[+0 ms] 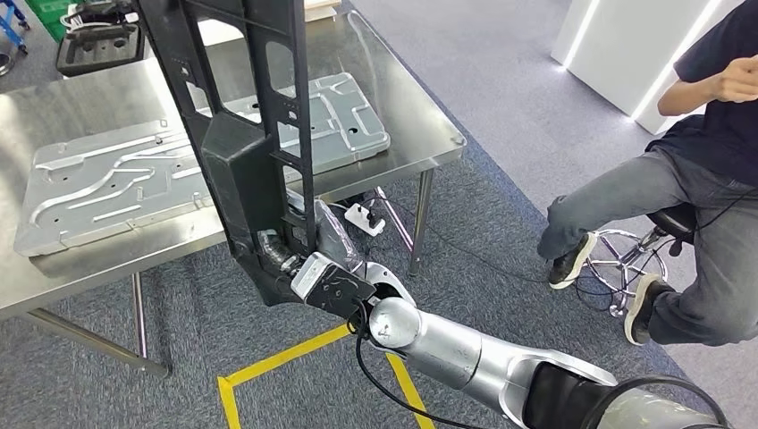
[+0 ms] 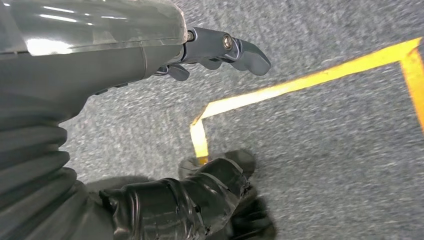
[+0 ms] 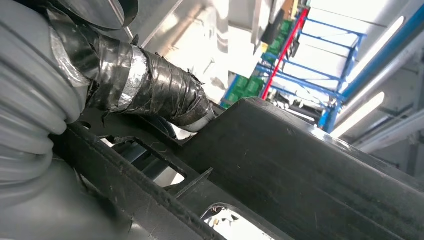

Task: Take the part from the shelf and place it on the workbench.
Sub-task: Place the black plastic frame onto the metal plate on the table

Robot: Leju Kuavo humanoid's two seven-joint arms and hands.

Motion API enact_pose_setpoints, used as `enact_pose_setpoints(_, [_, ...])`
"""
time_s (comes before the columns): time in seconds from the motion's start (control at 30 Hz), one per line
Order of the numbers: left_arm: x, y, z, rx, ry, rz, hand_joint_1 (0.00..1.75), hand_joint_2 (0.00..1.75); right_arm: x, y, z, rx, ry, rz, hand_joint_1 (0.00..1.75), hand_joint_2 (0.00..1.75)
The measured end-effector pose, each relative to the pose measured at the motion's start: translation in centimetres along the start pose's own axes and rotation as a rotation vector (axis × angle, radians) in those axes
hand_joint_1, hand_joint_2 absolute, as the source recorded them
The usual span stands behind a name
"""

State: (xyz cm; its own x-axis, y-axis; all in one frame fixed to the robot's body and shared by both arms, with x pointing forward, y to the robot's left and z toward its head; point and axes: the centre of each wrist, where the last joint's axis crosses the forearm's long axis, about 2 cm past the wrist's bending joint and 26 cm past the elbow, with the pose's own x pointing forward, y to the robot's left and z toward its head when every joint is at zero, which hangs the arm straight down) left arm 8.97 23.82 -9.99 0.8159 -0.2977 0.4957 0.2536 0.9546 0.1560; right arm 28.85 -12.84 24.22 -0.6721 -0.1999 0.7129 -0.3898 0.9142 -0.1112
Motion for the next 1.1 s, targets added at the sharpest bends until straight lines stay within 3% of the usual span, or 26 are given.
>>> enact_pose_setpoints(1.1, [0.04,0.07,-0.03,-0.005,0.009,-0.016,0.0,1.75,0.37,-0.47,0.27,-0.005,-0.006,-0.006,1.75,1.75])
